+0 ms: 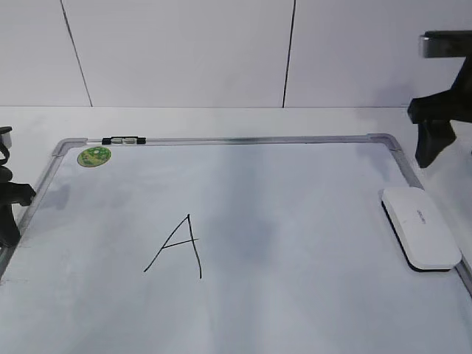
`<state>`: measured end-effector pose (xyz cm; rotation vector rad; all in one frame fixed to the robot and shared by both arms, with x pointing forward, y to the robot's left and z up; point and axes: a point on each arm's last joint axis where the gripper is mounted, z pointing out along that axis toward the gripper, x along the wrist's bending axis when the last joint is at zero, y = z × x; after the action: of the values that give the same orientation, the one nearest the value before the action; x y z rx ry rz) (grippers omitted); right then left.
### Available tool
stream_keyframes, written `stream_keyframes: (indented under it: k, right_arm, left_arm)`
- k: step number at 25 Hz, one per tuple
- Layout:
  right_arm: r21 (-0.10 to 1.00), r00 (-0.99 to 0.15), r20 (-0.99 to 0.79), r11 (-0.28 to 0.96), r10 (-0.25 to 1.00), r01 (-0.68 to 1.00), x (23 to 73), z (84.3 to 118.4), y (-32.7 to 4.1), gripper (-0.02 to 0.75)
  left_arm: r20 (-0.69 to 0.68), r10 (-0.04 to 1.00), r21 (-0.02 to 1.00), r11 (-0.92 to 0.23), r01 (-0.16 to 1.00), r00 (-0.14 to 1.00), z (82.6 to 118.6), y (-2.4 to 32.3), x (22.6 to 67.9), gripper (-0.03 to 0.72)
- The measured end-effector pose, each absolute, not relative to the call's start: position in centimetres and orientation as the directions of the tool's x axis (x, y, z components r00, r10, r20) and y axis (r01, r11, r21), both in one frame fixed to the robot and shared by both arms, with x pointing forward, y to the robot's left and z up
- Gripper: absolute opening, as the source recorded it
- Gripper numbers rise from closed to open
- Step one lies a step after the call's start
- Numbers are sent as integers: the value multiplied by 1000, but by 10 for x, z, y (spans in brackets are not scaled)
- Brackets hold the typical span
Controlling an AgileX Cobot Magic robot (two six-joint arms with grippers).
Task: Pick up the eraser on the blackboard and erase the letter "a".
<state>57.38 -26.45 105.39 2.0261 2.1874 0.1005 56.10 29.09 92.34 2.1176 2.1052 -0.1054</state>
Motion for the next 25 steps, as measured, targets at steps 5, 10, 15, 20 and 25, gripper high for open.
stream_keyframes:
  k: [5,10,15,20,25]
  right_arm:
    - [248,-63,-61,76,996,966,554,1088,-267,601]
    - [332,-58,-41,68,998,941,531,1117,-268,595]
    - [320,-58,-27,64,998,945,503,1114,-270,594]
    - [333,-57,0,54,998,942,461,1113,-273,594]
    - [397,-57,4,51,998,916,420,1122,-278,594]
  left_arm:
    - [-151,988,61,-15,998,24,924,291,562,71]
    - [-130,990,49,-55,997,61,930,293,572,269]
    - [-139,987,51,-75,996,82,957,293,587,409]
    - [-165,983,7,-86,996,86,988,290,593,423]
    - [-193,978,131,-51,990,76,1042,286,577,414]
